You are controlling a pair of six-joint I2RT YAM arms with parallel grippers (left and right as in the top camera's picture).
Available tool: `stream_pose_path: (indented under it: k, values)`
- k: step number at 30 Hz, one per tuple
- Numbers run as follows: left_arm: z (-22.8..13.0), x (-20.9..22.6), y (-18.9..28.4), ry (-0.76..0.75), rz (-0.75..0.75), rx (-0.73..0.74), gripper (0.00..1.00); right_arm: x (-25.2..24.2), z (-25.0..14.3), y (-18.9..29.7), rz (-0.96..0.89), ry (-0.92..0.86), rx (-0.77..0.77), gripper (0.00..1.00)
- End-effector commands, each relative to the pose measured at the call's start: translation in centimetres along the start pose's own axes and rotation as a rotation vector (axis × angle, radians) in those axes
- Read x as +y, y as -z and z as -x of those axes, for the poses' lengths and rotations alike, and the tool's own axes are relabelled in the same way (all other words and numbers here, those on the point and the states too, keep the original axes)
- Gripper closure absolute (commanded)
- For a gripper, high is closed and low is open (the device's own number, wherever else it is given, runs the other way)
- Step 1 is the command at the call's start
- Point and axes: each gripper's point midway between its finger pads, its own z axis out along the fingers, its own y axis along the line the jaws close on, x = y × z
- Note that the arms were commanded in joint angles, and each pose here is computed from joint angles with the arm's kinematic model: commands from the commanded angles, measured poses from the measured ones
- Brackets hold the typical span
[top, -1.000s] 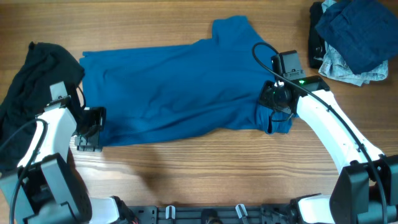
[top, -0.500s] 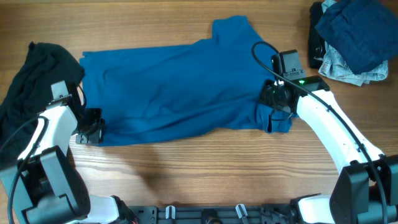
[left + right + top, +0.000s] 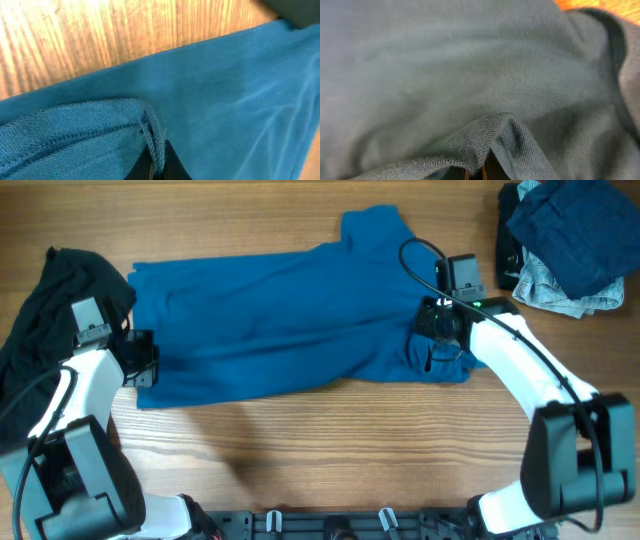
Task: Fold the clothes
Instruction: 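Lay the folded hem down and adjust the fold edges with both grippers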
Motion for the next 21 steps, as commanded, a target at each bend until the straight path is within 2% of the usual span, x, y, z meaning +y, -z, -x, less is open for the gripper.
stream_pose_path:
  k: [1,10,11,14,15,16,17,18,19,21]
  values:
    - [0.9,-1.7,0.8,-0.003,-0.061,-0.037,0.96,-0.3,0.4,-1.1,-0.019,0.007,0.007,0.95]
    - [1.0,-3.8,-0.6,-0.059,-0.104,-0.124,0.96,-0.2,0.4,-1.5,-0.019,0.010,0.005,0.96]
    - [1.0,-4.0,-0.8,-0.061,-0.110,-0.127,0.92,-0.2,0.5,-1.5,-0.018,0.010,0.004,0.96]
    - [1.6,-3.7,-0.8,-0.059,-0.094,-0.166,0.92,-0.4,0.4,-1.7,-0.027,0.011,0.007,0.95]
    - [1.8,-3.6,-0.8,-0.058,-0.090,-0.175,0.90,-0.5,0.3,-1.9,-0.035,0.011,0.010,0.91]
    - [1.9,-3.6,-0.8,-0.074,-0.086,-0.183,0.84,-0.8,0.3,-1.9,-0.047,0.011,0.007,0.78]
    - [2.0,-3.8,-0.8,-0.108,-0.090,-0.187,0.69,-0.9,0.4,-1.9,-0.056,0.011,0.002,0.51]
    - [2.0,-3.9,-0.7,-0.135,-0.093,-0.192,0.46,-1.0,0.6,-1.9,-0.061,0.009,-0.005,0.28]
    - [2.3,-4.0,-0.7,-0.155,-0.091,-0.206,0.44,-1.0,0.6,-1.8,-0.061,0.008,-0.006,0.22]
    - [2.5,-4.6,-0.4,-0.216,-0.100,-0.218,0.28,-0.8,1.0,-1.2,-0.056,0.007,-0.015,0.16]
